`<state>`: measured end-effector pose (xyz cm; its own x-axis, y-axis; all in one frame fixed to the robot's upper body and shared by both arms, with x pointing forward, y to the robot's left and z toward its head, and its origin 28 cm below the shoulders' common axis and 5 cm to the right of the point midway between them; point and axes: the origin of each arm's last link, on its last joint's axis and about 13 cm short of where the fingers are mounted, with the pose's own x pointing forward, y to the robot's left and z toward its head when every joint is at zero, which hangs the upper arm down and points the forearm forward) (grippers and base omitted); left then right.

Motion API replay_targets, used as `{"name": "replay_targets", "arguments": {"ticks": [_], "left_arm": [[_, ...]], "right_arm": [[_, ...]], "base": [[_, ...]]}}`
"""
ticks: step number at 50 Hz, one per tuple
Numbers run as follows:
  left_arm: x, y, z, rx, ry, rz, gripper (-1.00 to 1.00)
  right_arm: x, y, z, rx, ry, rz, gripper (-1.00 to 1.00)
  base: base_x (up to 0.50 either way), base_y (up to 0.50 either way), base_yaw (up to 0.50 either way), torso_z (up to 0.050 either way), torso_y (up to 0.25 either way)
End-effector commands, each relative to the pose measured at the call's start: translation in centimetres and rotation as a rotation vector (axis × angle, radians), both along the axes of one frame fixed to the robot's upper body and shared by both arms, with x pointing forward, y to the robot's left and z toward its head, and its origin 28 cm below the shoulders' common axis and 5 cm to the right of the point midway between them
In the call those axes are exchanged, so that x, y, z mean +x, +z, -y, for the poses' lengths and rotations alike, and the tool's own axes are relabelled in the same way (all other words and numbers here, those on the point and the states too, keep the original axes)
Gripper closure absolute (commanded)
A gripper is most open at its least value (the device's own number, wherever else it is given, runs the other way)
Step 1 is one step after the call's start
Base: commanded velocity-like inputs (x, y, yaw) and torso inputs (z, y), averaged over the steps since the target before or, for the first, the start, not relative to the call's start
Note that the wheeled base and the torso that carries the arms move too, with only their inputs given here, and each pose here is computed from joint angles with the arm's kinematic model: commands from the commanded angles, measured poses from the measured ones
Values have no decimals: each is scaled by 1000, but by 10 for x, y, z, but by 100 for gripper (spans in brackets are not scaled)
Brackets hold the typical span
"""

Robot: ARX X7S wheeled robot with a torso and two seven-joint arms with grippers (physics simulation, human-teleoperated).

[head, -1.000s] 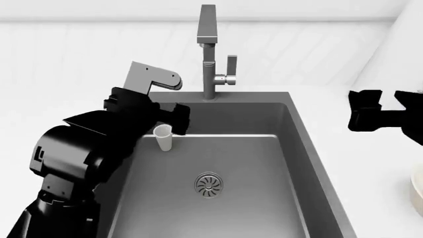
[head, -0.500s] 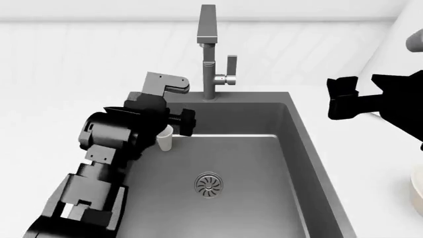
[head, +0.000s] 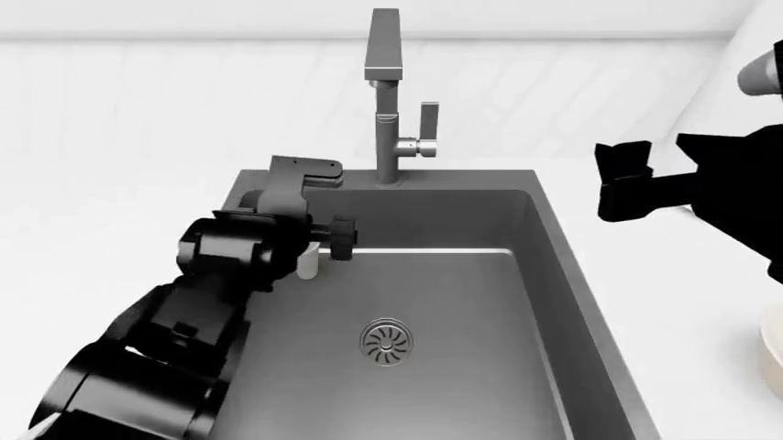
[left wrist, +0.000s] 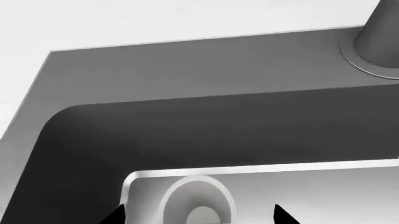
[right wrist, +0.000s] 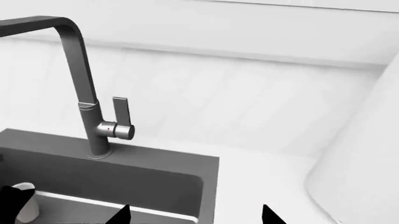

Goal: Pick the cup and bowl from the sink and place them on the counter for drying.

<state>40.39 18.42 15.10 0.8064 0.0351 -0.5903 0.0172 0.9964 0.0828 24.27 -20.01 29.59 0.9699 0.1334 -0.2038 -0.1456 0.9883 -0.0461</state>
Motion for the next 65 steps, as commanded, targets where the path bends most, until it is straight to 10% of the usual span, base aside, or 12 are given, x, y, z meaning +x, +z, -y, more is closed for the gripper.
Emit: {"name": "replay_targets", "arguments": {"ticks": [1, 65], "left_arm": [[1, -10, -7, 3, 64, 0, -100], [-2, -29, 1, -5, -10, 51, -100]], "right_arm": [[3, -5, -1, -1, 15, 0, -100], [-5, -4, -3, 6, 28, 13, -100]], "base": [[0, 0, 0, 0, 0], [0, 0, 0, 0, -20]]}}
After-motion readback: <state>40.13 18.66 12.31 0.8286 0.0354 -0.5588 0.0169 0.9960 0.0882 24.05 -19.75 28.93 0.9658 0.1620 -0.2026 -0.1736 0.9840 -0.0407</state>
